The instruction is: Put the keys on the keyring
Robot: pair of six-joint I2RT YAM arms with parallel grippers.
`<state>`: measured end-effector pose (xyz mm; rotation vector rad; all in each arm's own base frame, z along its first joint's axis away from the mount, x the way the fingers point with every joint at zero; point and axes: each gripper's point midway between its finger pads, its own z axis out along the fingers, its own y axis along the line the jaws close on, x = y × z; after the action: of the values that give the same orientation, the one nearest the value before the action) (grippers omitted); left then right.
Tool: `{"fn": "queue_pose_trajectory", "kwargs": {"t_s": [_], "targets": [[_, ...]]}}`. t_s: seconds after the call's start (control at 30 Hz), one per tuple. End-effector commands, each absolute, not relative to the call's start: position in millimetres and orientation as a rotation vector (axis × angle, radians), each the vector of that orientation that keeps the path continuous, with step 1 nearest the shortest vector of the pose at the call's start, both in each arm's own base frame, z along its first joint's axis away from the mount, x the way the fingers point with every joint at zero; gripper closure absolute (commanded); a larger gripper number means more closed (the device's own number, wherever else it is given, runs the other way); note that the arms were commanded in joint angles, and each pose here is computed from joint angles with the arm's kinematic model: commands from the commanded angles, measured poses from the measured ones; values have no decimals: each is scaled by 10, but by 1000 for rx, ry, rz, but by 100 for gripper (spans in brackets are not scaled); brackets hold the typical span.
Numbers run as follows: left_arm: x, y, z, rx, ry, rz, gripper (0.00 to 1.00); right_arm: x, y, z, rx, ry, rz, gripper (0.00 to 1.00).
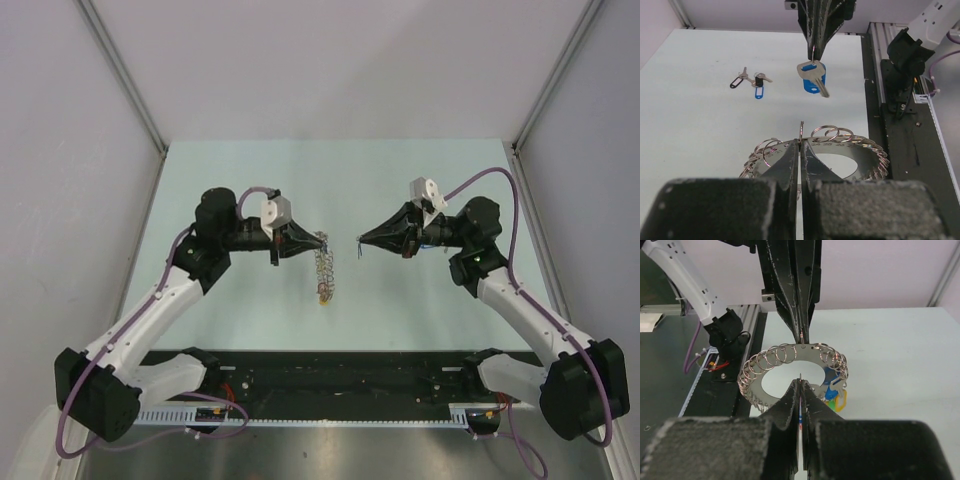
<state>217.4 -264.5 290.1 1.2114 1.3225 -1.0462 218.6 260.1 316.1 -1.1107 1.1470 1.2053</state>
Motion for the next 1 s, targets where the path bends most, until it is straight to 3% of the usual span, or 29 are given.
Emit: {"fn": "queue_pose_trajectory", "kwargs": {"t_s": [0.0, 0.97], "targets": [[1957, -2707, 3059, 1320, 1155, -1043, 100, 2030, 2654, 3251, -1190, 1052, 1241, 100], [1825, -2784, 2850, 1418, 1148, -1030, 100, 1955, 2985, 3024, -1342, 1082, 1072, 100]]}}
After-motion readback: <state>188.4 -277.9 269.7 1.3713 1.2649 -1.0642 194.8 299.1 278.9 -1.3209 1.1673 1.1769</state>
